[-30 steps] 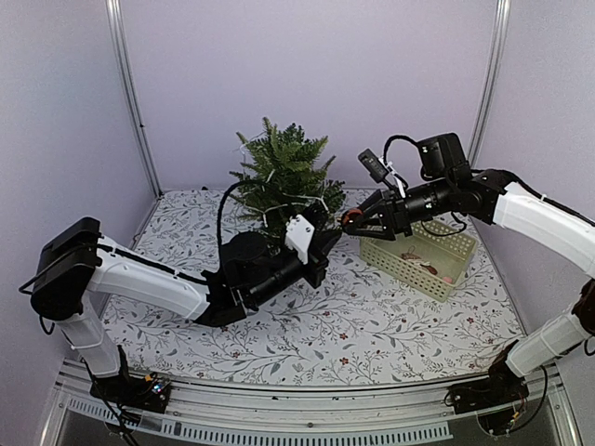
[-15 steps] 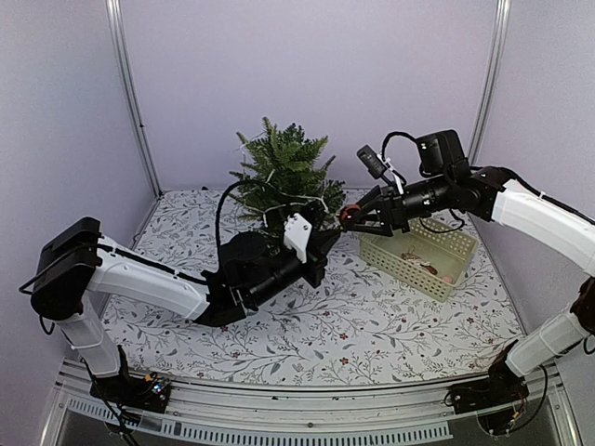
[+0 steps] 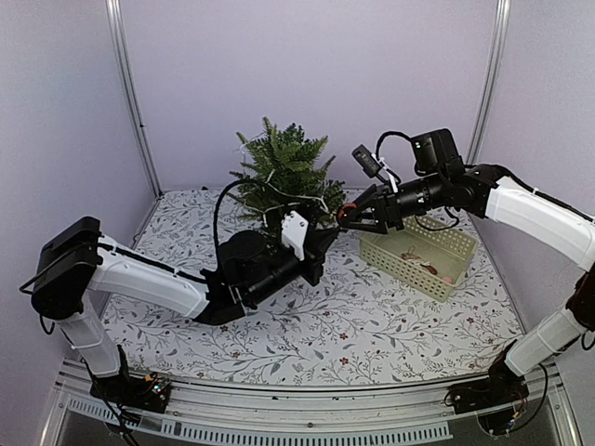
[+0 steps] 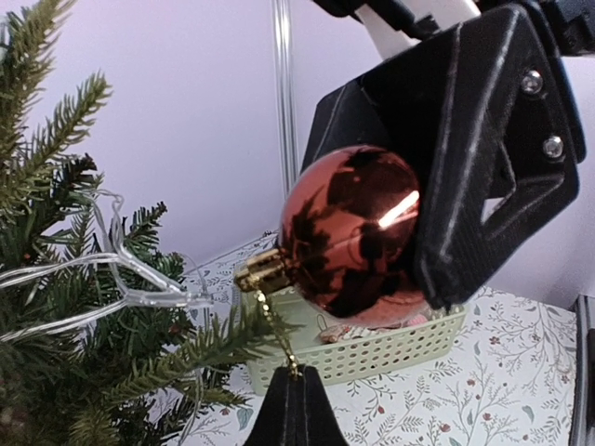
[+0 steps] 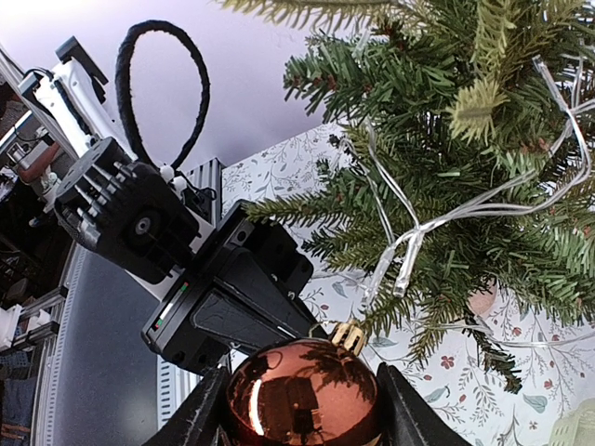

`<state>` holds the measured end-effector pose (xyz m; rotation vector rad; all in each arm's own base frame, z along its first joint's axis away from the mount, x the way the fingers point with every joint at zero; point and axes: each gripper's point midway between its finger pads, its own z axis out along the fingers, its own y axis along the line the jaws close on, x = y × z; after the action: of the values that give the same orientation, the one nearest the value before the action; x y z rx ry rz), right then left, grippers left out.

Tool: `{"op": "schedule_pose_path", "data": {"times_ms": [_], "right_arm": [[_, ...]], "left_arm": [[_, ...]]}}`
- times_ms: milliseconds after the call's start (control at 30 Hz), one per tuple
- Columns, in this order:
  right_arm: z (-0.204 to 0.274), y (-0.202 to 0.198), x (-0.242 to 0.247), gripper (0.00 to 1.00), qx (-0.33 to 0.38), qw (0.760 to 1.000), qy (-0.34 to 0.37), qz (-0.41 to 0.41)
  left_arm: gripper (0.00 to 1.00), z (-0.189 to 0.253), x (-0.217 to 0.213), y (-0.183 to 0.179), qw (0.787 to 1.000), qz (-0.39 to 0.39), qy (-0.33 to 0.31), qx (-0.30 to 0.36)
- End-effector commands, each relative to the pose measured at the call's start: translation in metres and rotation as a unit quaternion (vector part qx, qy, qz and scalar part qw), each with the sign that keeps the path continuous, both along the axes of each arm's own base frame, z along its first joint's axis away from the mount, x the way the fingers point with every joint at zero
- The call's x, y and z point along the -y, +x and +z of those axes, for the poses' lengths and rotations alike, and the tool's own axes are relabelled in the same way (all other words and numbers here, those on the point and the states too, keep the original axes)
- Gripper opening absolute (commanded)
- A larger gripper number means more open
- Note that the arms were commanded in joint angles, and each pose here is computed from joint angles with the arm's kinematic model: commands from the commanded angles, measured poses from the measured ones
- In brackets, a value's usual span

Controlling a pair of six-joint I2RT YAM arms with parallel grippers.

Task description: Decorate the small christmas tree

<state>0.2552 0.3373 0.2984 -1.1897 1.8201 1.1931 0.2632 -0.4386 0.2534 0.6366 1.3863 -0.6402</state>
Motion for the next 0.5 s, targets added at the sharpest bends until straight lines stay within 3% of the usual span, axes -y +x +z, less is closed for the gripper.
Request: {"op": "schedule_pose_path", "data": {"times_ms": [0,467], "right_arm": [[0.008,0.004,-0.003,0.23,0.008,1.0,0.002,-0.003],[0.0,0.015,-0.005,0.24,0.004,1.0,-0.006,-0.019]], "left_arm": [[0.0,-0.002,-0.008,0.008,1.0,0.003,-0.014,-0.018],[0.0,-0.012,-0.009,0.015,0.999,0.0,-0.012,-0.038]]}}
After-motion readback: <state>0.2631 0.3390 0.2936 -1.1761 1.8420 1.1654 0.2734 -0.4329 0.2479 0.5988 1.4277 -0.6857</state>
